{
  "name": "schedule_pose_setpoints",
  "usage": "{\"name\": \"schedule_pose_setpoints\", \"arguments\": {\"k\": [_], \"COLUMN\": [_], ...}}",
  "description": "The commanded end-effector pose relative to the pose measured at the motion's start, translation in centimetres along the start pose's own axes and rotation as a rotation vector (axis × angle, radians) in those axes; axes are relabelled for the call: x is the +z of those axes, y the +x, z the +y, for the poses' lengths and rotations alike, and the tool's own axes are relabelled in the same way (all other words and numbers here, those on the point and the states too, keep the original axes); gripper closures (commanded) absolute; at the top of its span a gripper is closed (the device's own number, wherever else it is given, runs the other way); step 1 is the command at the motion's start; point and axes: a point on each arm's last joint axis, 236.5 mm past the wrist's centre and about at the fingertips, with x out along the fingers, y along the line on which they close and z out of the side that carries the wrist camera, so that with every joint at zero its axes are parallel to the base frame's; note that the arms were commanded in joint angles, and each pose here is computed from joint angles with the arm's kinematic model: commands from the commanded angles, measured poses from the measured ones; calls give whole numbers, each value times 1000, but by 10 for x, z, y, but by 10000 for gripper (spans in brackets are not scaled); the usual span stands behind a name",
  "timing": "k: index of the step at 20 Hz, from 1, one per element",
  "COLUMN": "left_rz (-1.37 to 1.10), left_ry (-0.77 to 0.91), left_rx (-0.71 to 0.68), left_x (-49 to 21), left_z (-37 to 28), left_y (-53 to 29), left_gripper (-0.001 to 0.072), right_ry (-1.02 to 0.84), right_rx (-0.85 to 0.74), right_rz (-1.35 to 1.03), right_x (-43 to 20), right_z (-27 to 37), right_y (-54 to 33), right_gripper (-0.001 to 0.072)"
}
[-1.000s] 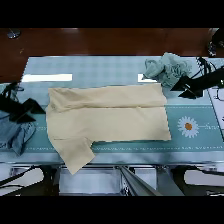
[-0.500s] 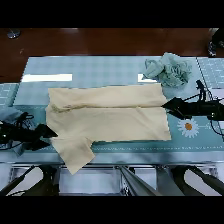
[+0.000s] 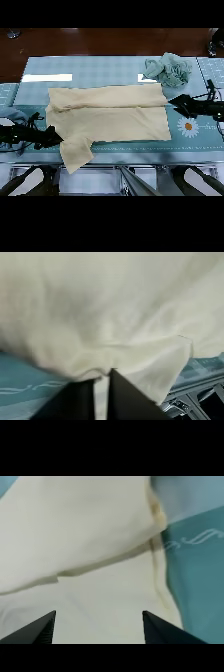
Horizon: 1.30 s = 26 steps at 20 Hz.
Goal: Fold the shirts.
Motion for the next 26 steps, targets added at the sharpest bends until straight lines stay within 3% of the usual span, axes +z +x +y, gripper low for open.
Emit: {"name": "schedule_pose_setpoints", "arguments": {"k": [1, 4, 8, 19, 20, 21, 22, 26], "left_rz": [32, 16, 15, 10, 7, 4, 4, -41], "left_ry": [50, 71, 81, 94, 94, 95, 95, 126], "left_rx": [-44, -89, -95, -94, -93, -92, -93, -107], "left_x": [-8, -5, -5, -4, -3, -2, -2, 15], "left_z": [-17, -28, -29, -29, -29, -29, -29, -38], "left_y": [4, 2, 2, 3, 3, 2, 2, -21], "left_gripper": [677, 677, 677, 677, 677, 677, 677, 677], "right_ry": [93, 186, 122, 140, 121, 65, -10, -41], "right_rx": [-145, -381, -394, -175, -164, -125, -61, -67], "right_rz": [111, 338, 509, 417, 420, 443, 477, 447], "right_x": [-25, -94, -144, -118, -119, -123, -129, -108], "right_z": [-60, -110, -105, -63, -61, -55, -44, -36], "right_y": [-35, -46, -27, 29, 29, 28, 26, 19], "right_gripper": [84, 85, 85, 103, 254, 588, 693, 693]}}
